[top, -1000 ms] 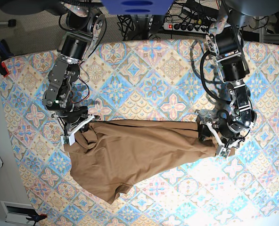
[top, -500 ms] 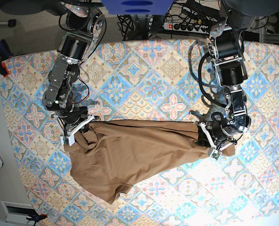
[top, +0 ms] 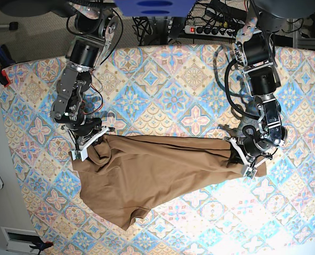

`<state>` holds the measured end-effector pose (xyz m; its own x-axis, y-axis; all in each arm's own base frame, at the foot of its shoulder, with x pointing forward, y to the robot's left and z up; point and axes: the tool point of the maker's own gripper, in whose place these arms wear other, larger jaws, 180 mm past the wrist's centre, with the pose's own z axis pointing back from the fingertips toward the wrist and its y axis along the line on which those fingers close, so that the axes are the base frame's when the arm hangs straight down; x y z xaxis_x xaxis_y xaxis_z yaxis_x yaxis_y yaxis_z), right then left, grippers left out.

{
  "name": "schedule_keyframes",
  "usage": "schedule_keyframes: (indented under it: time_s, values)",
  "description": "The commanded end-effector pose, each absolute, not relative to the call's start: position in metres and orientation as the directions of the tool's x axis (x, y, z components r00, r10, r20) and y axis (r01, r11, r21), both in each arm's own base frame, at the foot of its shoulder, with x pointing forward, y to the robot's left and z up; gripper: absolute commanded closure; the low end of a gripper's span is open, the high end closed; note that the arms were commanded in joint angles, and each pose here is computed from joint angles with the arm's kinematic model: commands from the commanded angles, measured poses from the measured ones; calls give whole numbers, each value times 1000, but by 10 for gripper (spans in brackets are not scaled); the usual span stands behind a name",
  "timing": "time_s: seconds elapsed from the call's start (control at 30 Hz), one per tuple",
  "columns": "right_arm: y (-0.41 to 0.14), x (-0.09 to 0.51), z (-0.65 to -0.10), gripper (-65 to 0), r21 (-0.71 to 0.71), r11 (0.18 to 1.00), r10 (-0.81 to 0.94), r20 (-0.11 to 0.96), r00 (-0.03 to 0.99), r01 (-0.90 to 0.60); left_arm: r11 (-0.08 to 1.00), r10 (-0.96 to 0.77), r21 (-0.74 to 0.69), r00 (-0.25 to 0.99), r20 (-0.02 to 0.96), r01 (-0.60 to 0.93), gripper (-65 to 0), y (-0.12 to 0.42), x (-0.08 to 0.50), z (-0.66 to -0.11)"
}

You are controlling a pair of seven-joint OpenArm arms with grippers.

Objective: Layout the t-shirt on the table in an organized manner, then fold the t-shirt properly
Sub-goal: 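Lift the shirt edge with both grippers and drag it toward the robot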

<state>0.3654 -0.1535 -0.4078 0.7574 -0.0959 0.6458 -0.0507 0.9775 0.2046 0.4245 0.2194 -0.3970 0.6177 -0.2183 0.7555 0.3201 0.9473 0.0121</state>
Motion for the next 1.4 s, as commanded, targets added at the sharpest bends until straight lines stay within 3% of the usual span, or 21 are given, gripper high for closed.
schedule_keyframes:
  time_s: [0.0, 0.4, 0.57, 0.7, 0.93, 1.13, 1.37]
  values:
    - [-154, 381, -390, 0, 206, 977, -101, 693, 714, -62, 950, -221, 42, 568, 793, 310, 0, 225, 434, -376]
    - [-156, 381, -388, 0, 204, 977, -102, 698, 709, -59, 911, -376, 235, 449, 811, 340, 0, 223, 376, -343]
    - [-156, 382, -387, 0, 203, 977, -102, 699, 708, -59, 905, -407, 260, 507, 760, 337, 0, 226, 359, -325]
    - [-157, 379, -388, 0, 201, 978, -101, 697, 710, -58, 937, -349, 239, 641, 683, 255, 0, 257, 333, -313]
    - [-173, 391, -330, 0, 123, 991, -68, 809, 584, -55, 919, -383, 309, 732, 564, 243, 0, 272, 291, -313]
    - [-187, 361, -321, 0, 66, 997, -40, 827, 561, -26, 903, -409, 338, 778, 476, 267, 0, 276, 255, -331]
    - [-187, 323, -354, 0, 63, 998, -35, 768, 640, -20, 885, -418, 373, 828, 375, 278, 0, 288, 228, -347]
